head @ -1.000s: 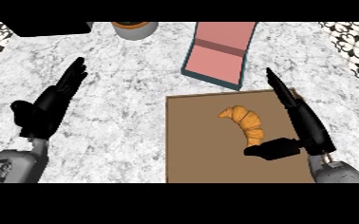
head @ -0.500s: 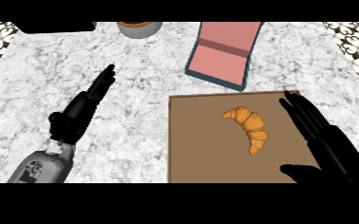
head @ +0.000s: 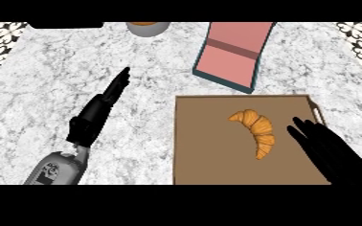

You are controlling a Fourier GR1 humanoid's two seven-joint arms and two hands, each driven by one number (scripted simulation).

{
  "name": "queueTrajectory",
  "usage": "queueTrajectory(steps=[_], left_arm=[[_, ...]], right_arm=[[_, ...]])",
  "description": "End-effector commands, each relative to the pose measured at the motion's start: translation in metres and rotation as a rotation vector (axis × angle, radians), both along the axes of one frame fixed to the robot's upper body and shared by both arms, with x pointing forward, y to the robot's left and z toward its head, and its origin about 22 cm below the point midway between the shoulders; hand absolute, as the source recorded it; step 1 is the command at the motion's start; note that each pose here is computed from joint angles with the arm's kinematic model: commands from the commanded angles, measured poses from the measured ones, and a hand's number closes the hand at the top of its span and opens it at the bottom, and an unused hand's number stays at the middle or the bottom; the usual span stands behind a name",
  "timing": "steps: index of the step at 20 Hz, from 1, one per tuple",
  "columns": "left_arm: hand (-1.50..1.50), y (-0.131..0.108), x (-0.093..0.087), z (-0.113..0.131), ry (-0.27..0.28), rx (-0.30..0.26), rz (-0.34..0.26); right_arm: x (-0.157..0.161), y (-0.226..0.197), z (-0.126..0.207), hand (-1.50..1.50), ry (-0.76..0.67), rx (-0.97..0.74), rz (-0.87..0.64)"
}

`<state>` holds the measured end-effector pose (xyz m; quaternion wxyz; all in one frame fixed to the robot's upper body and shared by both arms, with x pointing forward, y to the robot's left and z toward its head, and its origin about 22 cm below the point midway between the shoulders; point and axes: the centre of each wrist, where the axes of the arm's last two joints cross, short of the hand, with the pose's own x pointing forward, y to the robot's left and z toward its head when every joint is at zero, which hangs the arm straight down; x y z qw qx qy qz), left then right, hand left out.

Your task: Pick the croissant from the tray and place it in the cardboard box

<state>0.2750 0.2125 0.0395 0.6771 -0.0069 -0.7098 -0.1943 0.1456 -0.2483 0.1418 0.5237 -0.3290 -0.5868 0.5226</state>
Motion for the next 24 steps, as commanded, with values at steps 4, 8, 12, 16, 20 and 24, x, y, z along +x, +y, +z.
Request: queueTrajectory(steps=[4,8,12,16,20,24], left_arm=[[0.0,-0.001,0.001,0.002,-0.004,-0.005,-0.004],[0.0,0.005,0.002,0.005,-0.004,0.0,-0.042],[0.0,0.002,0.004,0.007,-0.014,0.001,-0.017],[0.0,0.002,-0.001,-0.008,0.0,-0.01,-0.024],[0.0,-0.003,0.002,-0.006,0.001,-0.002,-0.01],[0.0,-0.005,0.021,0.003,-0.019,-0.005,-0.015]], right_arm=[[-0.01,0.025,0.018,-1.5,0.163,-0.004,-0.043],[0.025,0.039,0.016,-1.5,0.144,0.033,-0.073],[0.033,0.046,-0.013,-1.5,0.158,0.027,-0.088],[0.052,0.053,-0.028,-1.5,0.192,-0.009,-0.105],[0.056,0.036,-0.038,-1.5,0.225,-0.025,-0.133],[0.068,0.06,-0.034,-1.5,0.205,-0.003,-0.124]])
